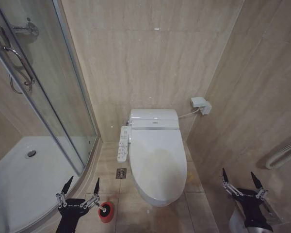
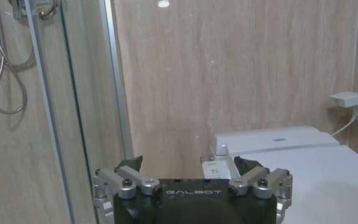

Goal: Open the toilet lid, clean the toilet bowl with a toilet brush, close the toilet lid, and flush.

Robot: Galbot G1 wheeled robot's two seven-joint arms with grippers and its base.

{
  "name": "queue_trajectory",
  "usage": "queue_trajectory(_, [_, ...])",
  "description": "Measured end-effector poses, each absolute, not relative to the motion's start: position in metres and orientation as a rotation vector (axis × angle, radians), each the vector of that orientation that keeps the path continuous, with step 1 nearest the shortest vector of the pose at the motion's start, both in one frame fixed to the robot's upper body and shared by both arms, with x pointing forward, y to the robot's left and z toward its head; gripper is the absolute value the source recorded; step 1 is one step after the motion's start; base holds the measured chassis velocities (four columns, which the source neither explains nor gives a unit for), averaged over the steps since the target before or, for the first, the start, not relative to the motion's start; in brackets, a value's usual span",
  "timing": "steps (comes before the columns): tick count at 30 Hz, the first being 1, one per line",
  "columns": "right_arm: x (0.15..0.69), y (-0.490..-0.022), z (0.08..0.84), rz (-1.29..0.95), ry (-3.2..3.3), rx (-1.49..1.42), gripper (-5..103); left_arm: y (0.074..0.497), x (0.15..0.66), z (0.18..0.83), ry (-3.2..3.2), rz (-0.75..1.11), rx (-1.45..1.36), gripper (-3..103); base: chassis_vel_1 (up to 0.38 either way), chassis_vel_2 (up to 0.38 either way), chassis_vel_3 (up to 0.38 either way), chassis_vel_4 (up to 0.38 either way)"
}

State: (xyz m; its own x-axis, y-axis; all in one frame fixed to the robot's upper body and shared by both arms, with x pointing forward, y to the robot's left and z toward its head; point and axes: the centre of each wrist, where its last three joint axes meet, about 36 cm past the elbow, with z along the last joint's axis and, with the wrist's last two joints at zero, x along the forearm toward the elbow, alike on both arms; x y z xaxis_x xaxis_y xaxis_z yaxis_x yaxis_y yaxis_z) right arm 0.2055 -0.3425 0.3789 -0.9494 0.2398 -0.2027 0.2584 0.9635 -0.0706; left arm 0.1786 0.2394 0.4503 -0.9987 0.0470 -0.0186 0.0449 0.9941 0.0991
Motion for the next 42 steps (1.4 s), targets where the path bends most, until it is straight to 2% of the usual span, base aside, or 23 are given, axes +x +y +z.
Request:
queue_trajectory(23, [0.205,-0.343,0.379,-0.143,2.921,0.374,100,0.240,0.181,0.450,3.114,0.152,0.068,99,0.000,0.000,0.000,0.000])
queue_trajectory(42, [0.205,-0.342,0.379,-0.143,2.921,0.374,100,0.288,0.290,0.461,3.129,0.015,-0.108,98,0.000,0.000,0.000,0.000])
